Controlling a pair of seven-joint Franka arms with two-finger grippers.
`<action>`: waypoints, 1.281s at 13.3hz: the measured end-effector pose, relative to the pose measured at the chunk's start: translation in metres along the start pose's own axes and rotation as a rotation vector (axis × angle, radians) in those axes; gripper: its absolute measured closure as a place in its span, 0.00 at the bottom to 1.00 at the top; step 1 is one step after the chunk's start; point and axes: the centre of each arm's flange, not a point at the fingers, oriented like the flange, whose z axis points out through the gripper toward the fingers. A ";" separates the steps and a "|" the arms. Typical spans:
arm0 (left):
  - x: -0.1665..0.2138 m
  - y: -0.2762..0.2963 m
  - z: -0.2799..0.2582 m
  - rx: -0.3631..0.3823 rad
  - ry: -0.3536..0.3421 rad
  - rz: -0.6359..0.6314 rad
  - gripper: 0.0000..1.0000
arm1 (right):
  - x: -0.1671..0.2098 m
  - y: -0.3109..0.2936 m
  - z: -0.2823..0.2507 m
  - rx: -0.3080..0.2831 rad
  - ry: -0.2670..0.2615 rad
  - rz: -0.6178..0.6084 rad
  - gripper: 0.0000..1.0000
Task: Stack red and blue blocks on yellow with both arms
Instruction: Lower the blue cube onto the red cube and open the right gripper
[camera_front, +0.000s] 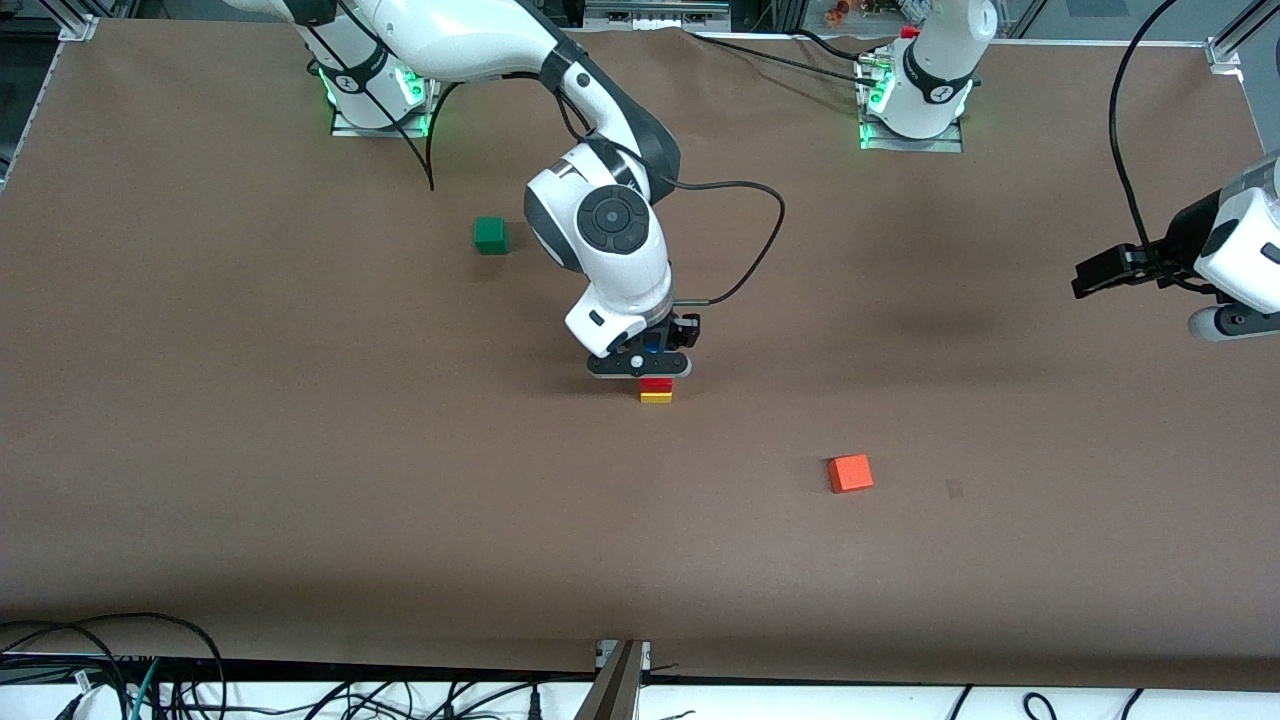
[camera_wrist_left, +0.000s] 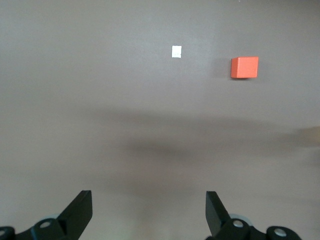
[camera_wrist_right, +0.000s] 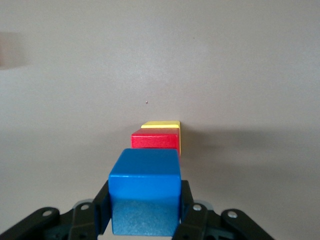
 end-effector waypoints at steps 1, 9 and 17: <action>0.000 0.000 0.000 0.000 0.000 0.000 0.00 | 0.000 0.000 0.000 -0.001 0.001 0.000 0.45; 0.000 0.000 0.000 0.000 0.000 0.000 0.00 | 0.003 0.000 0.007 -0.002 0.029 -0.011 0.45; 0.000 0.000 0.000 0.000 0.000 0.000 0.00 | 0.006 -0.001 0.011 0.005 0.041 -0.010 0.04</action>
